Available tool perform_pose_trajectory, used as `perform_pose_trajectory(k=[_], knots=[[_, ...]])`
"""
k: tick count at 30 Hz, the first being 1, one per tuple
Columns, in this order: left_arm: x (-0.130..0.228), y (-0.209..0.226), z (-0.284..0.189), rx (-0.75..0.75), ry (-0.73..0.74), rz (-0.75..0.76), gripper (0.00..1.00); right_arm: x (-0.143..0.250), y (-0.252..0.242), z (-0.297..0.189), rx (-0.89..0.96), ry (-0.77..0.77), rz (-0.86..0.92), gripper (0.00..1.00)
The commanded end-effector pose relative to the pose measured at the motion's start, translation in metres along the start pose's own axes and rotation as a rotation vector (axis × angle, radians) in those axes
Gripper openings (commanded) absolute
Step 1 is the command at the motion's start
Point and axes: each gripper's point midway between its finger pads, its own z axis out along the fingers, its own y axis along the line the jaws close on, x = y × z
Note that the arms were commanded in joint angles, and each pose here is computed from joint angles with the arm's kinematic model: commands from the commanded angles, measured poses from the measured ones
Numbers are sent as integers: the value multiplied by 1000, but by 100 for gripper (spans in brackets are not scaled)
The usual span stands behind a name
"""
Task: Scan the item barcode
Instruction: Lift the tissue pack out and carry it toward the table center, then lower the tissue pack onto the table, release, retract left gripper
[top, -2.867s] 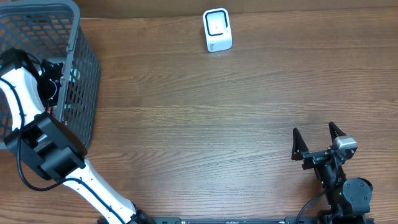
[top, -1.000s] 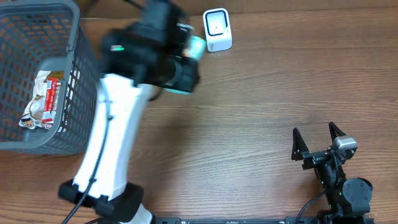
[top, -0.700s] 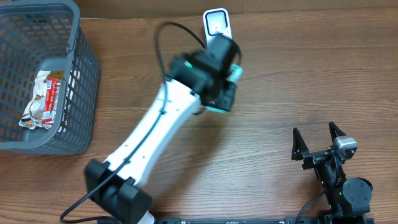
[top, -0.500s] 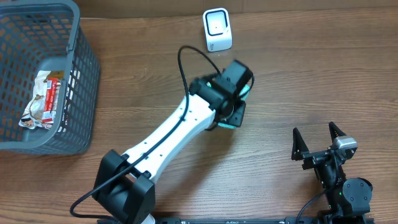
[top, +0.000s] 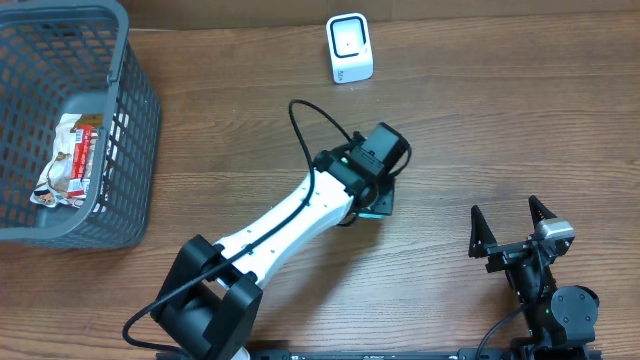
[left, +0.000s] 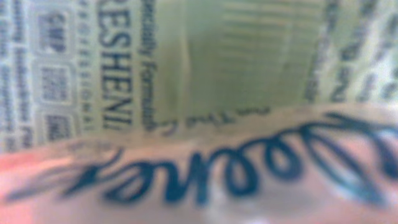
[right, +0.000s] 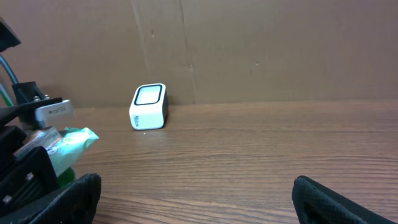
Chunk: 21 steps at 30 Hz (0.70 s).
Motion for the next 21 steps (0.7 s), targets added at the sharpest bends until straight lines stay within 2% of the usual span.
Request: perform_pose_trajectory(k=[1,8,15,21], knots=[[1,-12,1,11,-16,-5,28,2,-2,0,10,-2,0,100],[14,-40,26,73,33,-44,26,2,-2,0,10,-2,0,100],[21,-55,33,70,13,0,27,2,-2,0,10,-2,0,100],[21,-62,31,77,-1,23,44,2,-2,0,10,-2,0,100]])
